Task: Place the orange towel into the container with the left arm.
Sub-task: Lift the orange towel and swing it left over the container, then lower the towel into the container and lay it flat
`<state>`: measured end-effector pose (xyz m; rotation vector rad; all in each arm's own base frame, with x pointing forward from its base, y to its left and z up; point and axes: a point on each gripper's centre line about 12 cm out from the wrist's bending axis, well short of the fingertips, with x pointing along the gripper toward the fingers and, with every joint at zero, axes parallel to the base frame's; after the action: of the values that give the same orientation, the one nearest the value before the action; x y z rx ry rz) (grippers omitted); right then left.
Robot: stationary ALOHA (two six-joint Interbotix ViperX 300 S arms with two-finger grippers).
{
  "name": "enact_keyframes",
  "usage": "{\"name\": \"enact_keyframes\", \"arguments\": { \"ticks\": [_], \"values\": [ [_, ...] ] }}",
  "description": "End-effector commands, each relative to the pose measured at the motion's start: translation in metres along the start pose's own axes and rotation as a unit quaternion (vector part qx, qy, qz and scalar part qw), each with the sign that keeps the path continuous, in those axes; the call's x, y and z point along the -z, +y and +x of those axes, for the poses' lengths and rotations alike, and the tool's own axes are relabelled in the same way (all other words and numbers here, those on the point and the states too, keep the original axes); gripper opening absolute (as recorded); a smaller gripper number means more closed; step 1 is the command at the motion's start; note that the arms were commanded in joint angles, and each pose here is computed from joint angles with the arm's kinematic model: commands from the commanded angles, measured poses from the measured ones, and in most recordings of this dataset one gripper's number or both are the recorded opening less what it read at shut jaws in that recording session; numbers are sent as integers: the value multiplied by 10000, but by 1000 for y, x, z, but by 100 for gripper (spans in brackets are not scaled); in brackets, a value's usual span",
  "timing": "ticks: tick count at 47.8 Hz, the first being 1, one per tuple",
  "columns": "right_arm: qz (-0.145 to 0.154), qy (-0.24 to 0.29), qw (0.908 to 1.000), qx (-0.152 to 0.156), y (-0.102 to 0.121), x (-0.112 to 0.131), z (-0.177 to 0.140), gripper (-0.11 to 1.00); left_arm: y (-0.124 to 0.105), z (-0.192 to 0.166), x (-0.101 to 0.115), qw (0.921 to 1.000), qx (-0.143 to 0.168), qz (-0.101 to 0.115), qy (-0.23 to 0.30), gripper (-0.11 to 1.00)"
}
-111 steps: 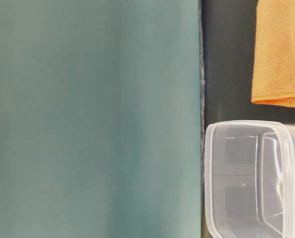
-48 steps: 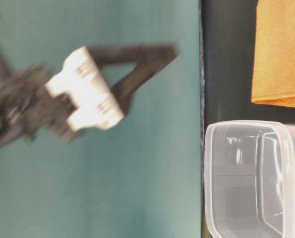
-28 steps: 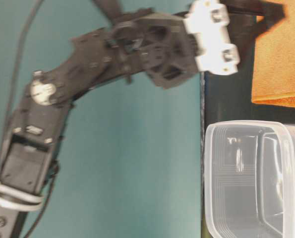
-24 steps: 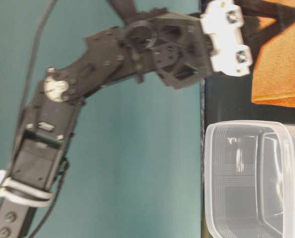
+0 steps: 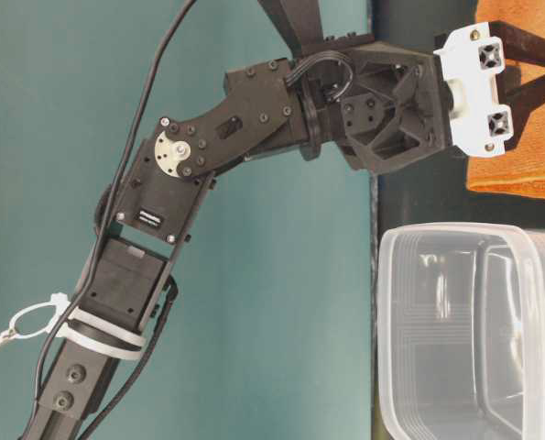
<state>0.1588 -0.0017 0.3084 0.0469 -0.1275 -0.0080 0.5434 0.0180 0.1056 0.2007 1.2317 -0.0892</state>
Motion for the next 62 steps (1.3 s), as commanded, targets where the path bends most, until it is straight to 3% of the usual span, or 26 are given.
{"name": "enact_keyframes", "arguments": {
  "ticks": [1, 6, 17, 19, 26, 36, 41, 48, 62],
  "values": [
    [14, 0, 10000, 10, 0, -1, 2, 74, -7, 1, 0, 10000, 16, 69, 33, 86],
    [14, 0, 10000, 10, 0, -1, 2, 74, -10, -1, -1, 9999, 24, 97, 23, 73],
    [14, 15, 10000, 11, 0, 1, 1, 74, -10, -32, -15, 9994, -36, 159, -303, 10],
    [14, 15, 10000, 11, 0, 1, 1, 74, -9, -40, -17, 9991, -54, 156, -385, 5],
    [14, 23, 10000, 11, 0, 2, 1, 74, -10, -85, -30, 9968, -118, 188, -765, 5],
    [13, 15, 10000, 18, -1, 1, 0, 74, -19, -196, -36, 9898, -197, 297, -1377, 5],
    [13, 37, 10000, 19, -1, 3, 0, 74, -17, -236, -19, 9907, -203, 254, -1320, 5],
    [13, 37, 10000, 19, -1, 4, 0, 74, -19, -261, 13, 9947, -153, 231, -987, 5],
    [13, -1, 10000, 19, -1, 4, 0, 74, -9, -238, 87, 9988, -160, -61, -465, 5]
  ]
}}
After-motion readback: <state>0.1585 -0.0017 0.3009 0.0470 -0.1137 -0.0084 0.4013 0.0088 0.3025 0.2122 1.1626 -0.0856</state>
